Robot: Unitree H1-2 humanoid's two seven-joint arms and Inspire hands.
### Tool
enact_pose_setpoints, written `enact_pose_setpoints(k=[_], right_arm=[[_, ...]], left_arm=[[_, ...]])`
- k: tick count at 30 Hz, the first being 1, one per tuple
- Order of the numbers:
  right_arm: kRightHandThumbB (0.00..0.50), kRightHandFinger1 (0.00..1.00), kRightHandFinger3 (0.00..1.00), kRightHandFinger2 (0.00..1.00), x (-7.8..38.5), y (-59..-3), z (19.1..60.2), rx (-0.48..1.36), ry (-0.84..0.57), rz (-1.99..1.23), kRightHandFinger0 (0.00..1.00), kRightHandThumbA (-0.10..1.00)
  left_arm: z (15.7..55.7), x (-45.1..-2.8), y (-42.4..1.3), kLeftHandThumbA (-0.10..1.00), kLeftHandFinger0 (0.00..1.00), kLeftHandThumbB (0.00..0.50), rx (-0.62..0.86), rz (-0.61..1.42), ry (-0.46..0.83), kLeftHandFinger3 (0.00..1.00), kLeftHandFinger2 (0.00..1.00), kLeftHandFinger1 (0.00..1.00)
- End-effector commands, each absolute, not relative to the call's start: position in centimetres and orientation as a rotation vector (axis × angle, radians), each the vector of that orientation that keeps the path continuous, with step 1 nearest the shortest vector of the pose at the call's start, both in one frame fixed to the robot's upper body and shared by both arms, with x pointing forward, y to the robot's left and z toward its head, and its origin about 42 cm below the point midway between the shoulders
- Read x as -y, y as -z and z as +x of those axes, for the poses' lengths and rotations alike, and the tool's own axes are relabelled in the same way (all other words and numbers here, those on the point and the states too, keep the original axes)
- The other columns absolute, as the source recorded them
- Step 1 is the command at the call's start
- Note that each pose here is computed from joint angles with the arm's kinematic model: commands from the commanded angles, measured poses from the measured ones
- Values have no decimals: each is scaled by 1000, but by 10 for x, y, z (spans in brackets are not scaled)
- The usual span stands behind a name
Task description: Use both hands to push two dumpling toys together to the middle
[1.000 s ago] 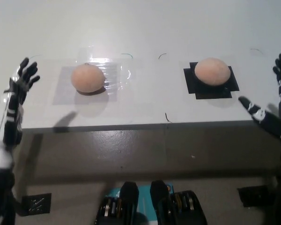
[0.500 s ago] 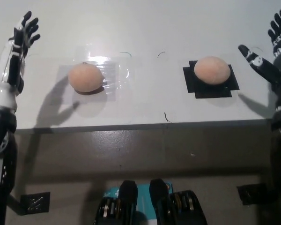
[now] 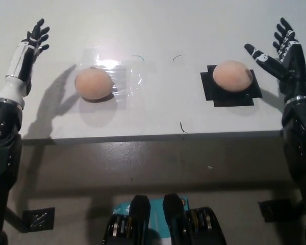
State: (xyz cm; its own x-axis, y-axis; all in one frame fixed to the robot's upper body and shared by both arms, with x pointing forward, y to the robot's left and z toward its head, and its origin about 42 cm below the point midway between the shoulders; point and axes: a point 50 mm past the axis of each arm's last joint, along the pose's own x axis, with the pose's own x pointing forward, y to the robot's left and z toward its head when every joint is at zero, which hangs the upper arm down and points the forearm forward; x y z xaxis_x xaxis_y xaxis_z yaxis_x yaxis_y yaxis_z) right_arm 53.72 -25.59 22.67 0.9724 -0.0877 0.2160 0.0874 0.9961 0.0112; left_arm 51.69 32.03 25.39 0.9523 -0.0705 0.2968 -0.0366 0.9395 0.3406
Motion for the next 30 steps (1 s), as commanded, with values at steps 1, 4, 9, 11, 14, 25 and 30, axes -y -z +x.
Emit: enact_pose_setpoints(k=[1, 4, 9, 11, 14, 25, 30], right_arm=[[180, 1000, 1000, 1000, 256, -269, 557, 328, 100, -26, 1000, 1000], [187, 1000, 1000, 1000, 256, -261, 560, 292, 95, -13, 1000, 1000], [194, 1000, 1000, 1000, 256, -248, 562, 238, 98, -10, 1000, 1000], [199, 1000, 1000, 1000, 258, -242, 562, 209, 100, 10, 1000, 1000], [240, 1000, 1000, 1000, 256, -229, 558, 174, 95, 52, 1000, 1000], [265, 1000, 1000, 1000, 248, -205, 551, 109, 63, 58, 1000, 1000], [238, 1000, 1000, 1000, 237, -201, 550, 108, 46, 97, 1000, 1000]], left_arm=[[529, -329, -288, 1000, 1000, 346, 386, 458, 14, 1000, 1000, 1000], [532, -328, -282, 1000, 1000, 373, 363, 466, 26, 1000, 1000, 1000], [534, -319, -271, 1000, 1000, 334, 366, 445, 75, 1000, 1000, 1000], [534, -315, -267, 1000, 1000, 352, 357, 442, 83, 1000, 1000, 1000], [534, -310, -256, 1000, 1000, 348, 334, 471, 102, 1000, 1000, 1000], [530, -293, -233, 1000, 1000, 337, 297, 430, 156, 1000, 1000, 1000], [527, -282, -226, 1000, 1000, 372, 279, 401, 171, 1000, 1000, 1000]])
